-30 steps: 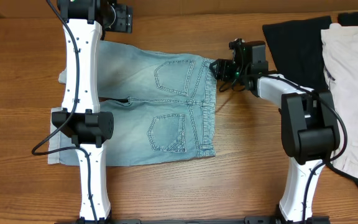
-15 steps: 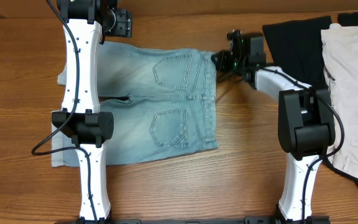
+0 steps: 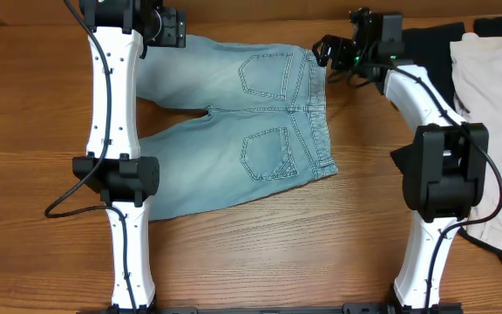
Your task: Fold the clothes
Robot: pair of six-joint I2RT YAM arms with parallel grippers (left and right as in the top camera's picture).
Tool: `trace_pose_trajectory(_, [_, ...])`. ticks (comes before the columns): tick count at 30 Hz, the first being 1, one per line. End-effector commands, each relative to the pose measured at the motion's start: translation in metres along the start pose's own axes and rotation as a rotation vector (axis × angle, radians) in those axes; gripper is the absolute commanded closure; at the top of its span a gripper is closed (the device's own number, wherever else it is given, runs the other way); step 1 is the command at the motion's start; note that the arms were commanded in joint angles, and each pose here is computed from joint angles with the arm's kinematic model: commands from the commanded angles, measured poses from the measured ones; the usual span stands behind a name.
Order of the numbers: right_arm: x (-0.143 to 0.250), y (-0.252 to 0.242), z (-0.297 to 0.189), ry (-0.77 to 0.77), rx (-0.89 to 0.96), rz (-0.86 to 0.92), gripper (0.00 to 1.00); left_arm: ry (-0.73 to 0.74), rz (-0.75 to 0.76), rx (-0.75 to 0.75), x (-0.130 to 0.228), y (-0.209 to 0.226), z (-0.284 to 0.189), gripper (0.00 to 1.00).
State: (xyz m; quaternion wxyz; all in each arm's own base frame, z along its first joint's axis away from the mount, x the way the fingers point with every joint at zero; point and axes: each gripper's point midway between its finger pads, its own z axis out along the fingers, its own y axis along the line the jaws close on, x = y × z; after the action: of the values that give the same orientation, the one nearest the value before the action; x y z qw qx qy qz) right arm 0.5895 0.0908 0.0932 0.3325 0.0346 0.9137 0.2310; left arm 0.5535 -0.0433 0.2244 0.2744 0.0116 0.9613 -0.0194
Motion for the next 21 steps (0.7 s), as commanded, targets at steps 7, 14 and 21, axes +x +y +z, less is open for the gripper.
trace_pose_trajectory(7, [-0.06, 0.072, -0.208, -0.053, 0.114, -0.073, 0.0, -0.137, -0.072, 0.01, 0.003, -0.009, -0.133, 0.05])
trace_pose_trajectory(14, [-0.015, 0.112, -0.316, -0.029, 0.111, 0.05, 0.0, -0.252, -0.167, 0.145, 0.004, -0.034, -0.209, 0.0])
trace_pose_trajectory(21, [0.03, 0.106, -0.394, -0.056, 0.249, 0.168, 0.0, -0.263, -0.123, 0.2, 0.035, -0.052, -0.267, 0.0])
